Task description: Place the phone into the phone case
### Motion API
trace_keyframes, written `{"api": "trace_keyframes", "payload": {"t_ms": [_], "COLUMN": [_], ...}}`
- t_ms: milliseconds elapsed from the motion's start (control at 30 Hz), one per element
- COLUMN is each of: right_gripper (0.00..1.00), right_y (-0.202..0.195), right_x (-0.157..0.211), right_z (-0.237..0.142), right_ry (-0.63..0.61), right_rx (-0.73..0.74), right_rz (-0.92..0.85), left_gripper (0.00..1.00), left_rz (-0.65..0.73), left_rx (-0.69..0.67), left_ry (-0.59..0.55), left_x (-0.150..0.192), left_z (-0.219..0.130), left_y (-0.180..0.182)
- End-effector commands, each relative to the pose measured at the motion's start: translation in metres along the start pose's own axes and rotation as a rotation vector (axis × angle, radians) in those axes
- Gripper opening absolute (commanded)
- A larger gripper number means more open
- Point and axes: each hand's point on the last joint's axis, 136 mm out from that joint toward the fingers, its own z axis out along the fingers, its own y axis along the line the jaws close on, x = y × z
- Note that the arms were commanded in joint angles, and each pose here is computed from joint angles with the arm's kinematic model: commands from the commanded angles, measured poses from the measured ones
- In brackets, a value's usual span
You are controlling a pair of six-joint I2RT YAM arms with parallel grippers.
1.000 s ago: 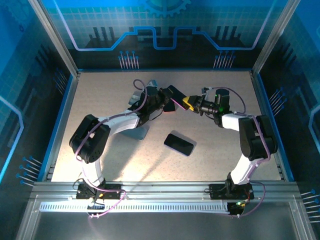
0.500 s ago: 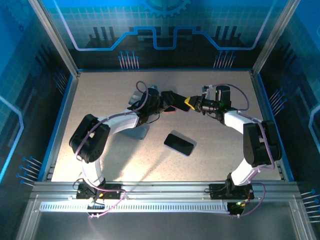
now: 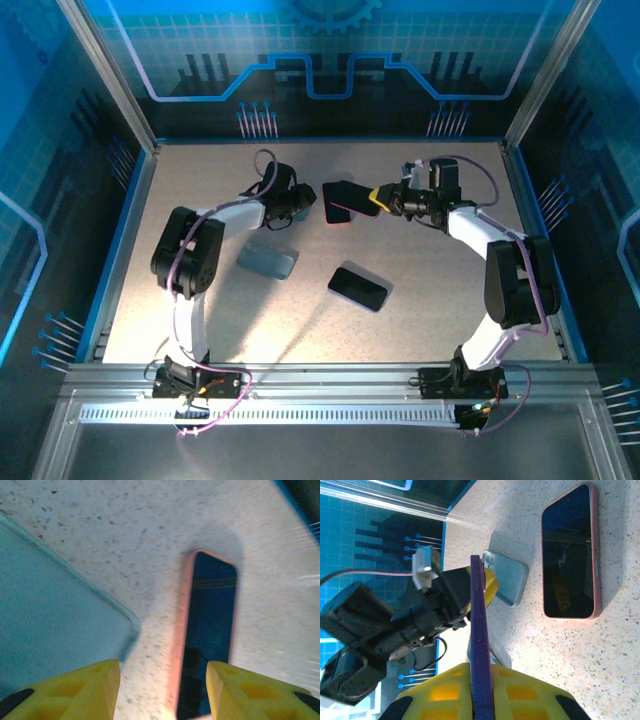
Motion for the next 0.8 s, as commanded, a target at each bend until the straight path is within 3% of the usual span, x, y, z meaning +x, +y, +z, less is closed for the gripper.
{"api": "trace_keyframes", "payload": {"t_ms": [0, 300, 500, 767], "right_gripper": [0.00, 0.00, 0.00, 0.00], "right_y": [0.001, -0.008, -0.010, -0.014], "right_x": [-0.007, -0.003, 0.006, 0.022], "right_z": [-0.002, -0.009, -0.017, -0.024], "right_ry": [0.016, 0.022, 0.022, 0.037], "right_rx": [0.001, 0.025, 0.038, 0.053], "right_rz": [-0.021, -0.009, -0.012, -0.011], "left_gripper": [0.48, 0.46, 0.45, 0.45], "left_rz": [0.121, 0.169, 0.094, 0.042], "left_rx": [-0.144, -0.260, -0.244, -0.213], "left_ry": [0.084, 0.152, 0.216, 0.283], "left_x": [0.008, 0.015, 0.051, 0.119], "left_z": [0.014, 0.033, 0.023, 0.002], "left_y": [0.024, 0.049, 0.055, 0.026]}}
